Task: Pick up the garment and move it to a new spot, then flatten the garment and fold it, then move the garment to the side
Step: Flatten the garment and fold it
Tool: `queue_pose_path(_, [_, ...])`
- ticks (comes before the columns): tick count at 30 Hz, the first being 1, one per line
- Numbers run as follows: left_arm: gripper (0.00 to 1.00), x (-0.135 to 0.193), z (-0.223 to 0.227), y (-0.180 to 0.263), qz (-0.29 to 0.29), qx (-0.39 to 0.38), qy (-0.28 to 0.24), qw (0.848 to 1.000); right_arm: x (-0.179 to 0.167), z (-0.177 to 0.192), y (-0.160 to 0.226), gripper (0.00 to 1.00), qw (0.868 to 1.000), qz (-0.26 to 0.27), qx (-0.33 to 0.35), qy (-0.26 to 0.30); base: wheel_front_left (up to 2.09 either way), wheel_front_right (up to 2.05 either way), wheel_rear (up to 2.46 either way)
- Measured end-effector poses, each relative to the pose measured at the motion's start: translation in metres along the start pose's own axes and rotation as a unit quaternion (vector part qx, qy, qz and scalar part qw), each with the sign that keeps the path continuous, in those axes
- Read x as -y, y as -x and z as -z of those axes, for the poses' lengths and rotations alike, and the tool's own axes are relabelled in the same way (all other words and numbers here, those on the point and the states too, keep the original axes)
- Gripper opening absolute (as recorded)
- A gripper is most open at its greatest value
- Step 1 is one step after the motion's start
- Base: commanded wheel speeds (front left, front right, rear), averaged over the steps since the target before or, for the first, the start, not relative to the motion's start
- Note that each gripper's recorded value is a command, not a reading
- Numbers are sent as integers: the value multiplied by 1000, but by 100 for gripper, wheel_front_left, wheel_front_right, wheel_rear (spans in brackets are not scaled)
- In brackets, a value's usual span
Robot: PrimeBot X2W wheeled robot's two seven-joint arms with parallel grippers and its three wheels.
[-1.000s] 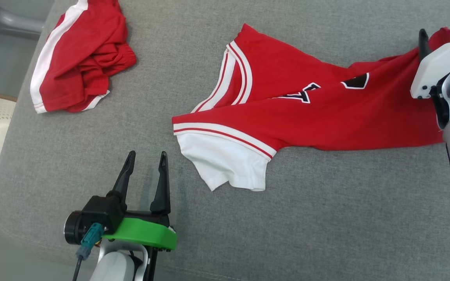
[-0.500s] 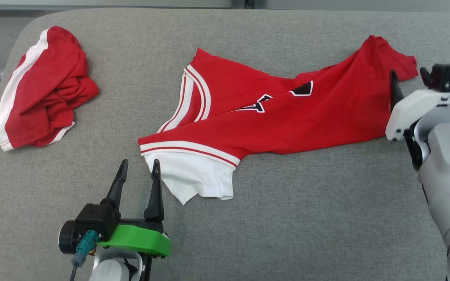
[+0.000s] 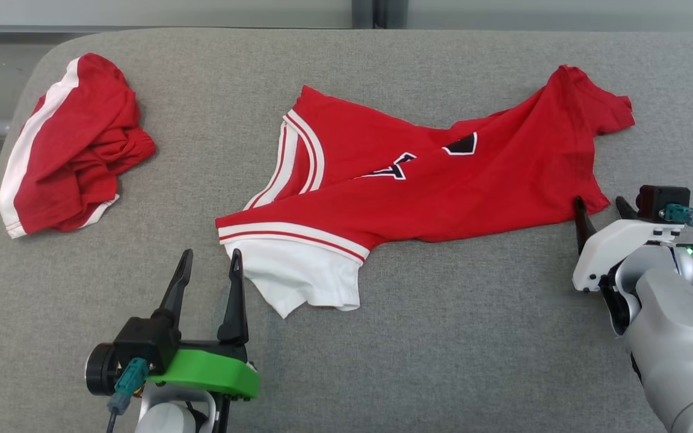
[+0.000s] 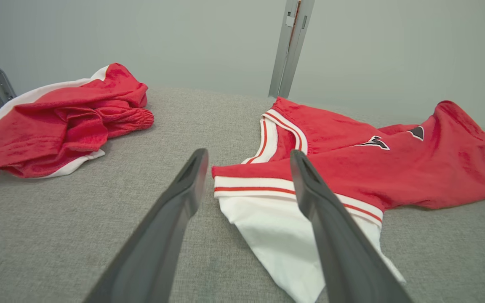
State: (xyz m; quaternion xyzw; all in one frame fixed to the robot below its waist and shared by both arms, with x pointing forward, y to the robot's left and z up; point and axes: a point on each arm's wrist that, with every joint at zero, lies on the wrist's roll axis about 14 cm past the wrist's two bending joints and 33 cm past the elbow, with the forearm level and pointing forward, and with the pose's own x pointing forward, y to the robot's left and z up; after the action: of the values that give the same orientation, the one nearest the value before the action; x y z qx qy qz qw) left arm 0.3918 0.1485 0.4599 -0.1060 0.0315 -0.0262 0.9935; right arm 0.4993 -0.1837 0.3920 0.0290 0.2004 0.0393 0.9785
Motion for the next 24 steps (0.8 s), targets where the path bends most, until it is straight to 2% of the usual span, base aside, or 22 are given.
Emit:
queue_pose_path(4, [100,-5,-1,3,-8,0,-2,1000,-7,8,-1,100,1000,-6,-18,-7,0,0,0])
queue_pose_path(5, [100,-6,-2,4,-9,1,-2,1000,-9,8,-1,64,1000,-8,-20,-10,0,0,0])
queue_pose_path(6, [100,-7,-2,5,-11,2,-2,1000,-11,8,-1,42,1000,-9,-22,-11,0,0,0])
queue_pose_path(7, [100,-8,-3,6,-12,4,-3,1000,-13,8,-1,25,1000,-12,-22,-11,0,0,0])
queue_pose_path(8, [100,-9,-4,7,-13,4,-3,1000,-15,7,0,0,1000,-14,-21,-11,0,0,0])
queue_pose_path(10, [100,-10,-3,10,-16,3,-2,1000,-20,4,1,0,1000,-17,-15,-19,0,0,0])
queue_pose_path(11, [100,-3,-2,16,-8,2,2,1000,-11,-6,18,0,999,-9,20,-41,0,0,0])
queue_pose_path(24, [100,25,-2,17,31,3,14,999,43,13,77,0,993,48,49,-92,0,0,0])
